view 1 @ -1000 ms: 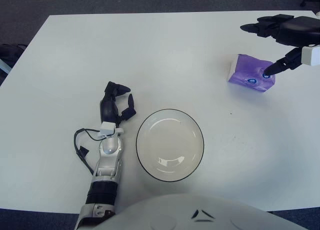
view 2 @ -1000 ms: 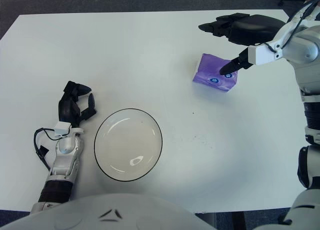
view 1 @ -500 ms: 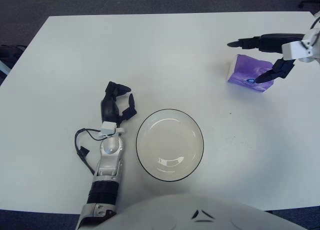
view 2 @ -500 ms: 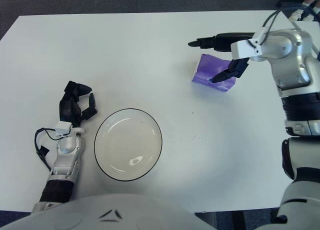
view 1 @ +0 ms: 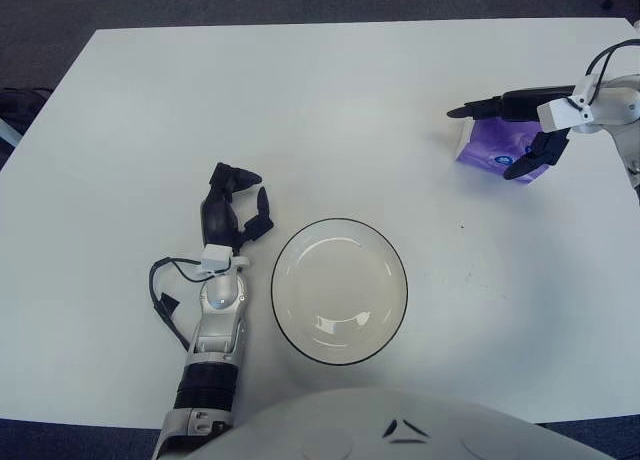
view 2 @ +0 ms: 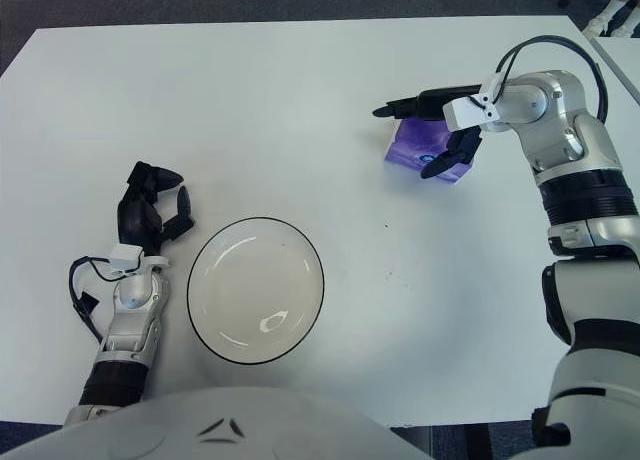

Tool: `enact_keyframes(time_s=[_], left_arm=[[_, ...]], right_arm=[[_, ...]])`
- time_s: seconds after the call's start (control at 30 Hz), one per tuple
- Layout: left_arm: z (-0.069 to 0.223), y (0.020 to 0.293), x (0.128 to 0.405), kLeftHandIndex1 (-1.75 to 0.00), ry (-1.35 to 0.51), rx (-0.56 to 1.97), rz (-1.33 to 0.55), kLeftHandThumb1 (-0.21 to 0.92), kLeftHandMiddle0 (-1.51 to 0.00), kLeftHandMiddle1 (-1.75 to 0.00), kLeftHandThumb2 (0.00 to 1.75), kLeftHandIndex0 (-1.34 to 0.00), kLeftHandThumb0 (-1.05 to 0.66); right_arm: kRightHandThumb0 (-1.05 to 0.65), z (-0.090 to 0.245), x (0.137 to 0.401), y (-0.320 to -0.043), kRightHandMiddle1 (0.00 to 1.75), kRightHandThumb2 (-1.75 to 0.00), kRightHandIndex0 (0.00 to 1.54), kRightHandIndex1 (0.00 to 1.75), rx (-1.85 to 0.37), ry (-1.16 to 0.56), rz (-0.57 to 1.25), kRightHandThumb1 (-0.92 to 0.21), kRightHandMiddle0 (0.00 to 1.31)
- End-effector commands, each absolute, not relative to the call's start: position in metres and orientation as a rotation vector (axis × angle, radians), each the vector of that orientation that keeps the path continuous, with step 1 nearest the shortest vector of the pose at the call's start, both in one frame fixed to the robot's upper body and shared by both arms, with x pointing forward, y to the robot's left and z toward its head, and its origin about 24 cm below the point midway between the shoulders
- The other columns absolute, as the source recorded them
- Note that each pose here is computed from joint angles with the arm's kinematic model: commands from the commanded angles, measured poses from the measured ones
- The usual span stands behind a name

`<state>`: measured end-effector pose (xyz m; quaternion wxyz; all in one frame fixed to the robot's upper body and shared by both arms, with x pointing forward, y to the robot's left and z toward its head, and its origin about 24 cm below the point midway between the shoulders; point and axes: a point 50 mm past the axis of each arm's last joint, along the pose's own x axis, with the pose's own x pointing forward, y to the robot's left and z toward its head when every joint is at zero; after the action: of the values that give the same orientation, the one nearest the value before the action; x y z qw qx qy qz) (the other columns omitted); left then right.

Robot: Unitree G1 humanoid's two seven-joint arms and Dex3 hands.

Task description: Put the tissue paper into the plate.

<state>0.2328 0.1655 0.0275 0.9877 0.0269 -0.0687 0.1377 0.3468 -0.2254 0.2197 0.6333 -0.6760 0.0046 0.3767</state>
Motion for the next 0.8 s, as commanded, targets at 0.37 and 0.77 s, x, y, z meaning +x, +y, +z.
enact_keyframes(time_s=[0.37,0.77], left_arm=[[-0.023,0.162,0.199,-1.75,0.107,0.074,0.287,0.54,-0.78,-1.75,1.05,-0.44,-0.41],[-0.021,0.167,0.196,-1.75,0.103,0.061,0.296,0.54,-0.76,-1.75,1.05,-0.44,-0.41]], right_arm=[[-1.01,0.177,0.372,-0.238,0.00,-0.54,0.00,0.00,-1.503,0.042,0.745,-0.61,0.00],[-1.04,0.160,0.378,-0.252,0.00,-0.50,0.00,0.00,-1.465,-0.035,0.491,-0.59,0.00]])
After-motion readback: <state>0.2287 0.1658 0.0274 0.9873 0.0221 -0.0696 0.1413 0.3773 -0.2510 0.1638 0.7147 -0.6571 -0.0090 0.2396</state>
